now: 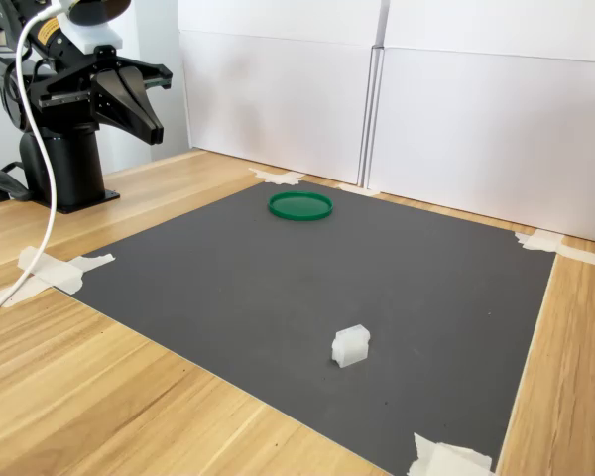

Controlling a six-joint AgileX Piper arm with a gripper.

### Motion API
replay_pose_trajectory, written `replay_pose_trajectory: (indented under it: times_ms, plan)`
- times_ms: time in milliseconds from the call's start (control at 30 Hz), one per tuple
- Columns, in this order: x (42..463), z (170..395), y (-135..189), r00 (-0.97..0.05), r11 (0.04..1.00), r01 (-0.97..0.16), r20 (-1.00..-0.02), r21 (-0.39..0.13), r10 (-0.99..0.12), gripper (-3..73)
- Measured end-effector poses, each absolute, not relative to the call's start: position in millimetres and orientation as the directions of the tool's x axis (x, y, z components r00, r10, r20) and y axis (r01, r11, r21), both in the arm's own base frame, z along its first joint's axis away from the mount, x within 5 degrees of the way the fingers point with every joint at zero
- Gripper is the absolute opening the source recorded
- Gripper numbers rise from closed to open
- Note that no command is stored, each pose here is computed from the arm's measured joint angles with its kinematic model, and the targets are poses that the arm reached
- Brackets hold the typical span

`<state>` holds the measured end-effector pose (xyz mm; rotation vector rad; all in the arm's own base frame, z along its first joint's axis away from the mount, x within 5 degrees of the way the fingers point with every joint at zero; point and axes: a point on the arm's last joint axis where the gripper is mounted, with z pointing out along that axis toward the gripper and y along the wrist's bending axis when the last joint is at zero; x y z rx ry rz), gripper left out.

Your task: Grasp a white terminal and put it in the green lid.

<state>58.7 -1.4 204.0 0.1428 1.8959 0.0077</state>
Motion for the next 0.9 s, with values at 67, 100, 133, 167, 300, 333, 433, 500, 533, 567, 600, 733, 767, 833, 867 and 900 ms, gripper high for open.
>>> replay_pose_trajectory:
  times_ms: [67,100,133,167,300,333,433,500,533,567,600,733,767,833,867,900]
  plan:
    - [58.7,204.0,-1.4,-0.317,0.993,0.095,-0.943,0.076,0.103,-2.1]
    - [58.7,204.0,-1.4,-0.317,0.993,0.095,-0.943,0.076,0.103,-2.1]
    - [58.7,204.0,-1.4,-0.317,0.993,0.095,-0.943,0.076,0.103,-2.1]
    - [58.7,204.0,-1.4,-0.317,0.993,0.095,-0.943,0.076,0.103,-2.1]
    - [58.4,204.4,-1.0,-0.323,0.992,0.093,-0.940,0.081,0.107,-2.1]
    - [58.4,205.7,-0.5,-0.331,0.992,0.090,-0.937,0.088,0.113,-2.1]
    - [61.5,216.7,0.5,-0.358,0.990,0.084,-0.924,0.113,0.136,-2.1]
    - [66.3,224.7,0.4,-0.386,0.989,0.083,-0.910,0.125,0.148,-2.1]
    - [69.6,229.4,0.0,-0.397,0.988,0.084,-0.905,0.127,0.150,-2.1]
    - [73.2,235.4,-0.6,-0.404,0.988,0.085,-0.902,0.128,0.151,-2.1]
    - [77.1,240.0,-1.3,-0.415,0.988,0.086,-0.897,0.129,0.153,-2.1]
    - [94.2,257.6,-4.4,-0.452,0.988,0.092,-0.879,0.125,0.153,-2.1]
    - [99.6,262.0,-5.4,-0.462,0.988,0.093,-0.874,0.122,0.152,-2.1]
    - [110.7,269.6,-7.4,-0.483,0.988,0.096,-0.862,0.121,0.153,-2.1]
    - [117.6,273.4,-8.6,-0.497,0.988,0.097,-0.854,0.120,0.153,-2.1]
    - [125.0,276.8,-9.9,-0.510,0.989,0.097,-0.847,0.116,0.149,-2.1]
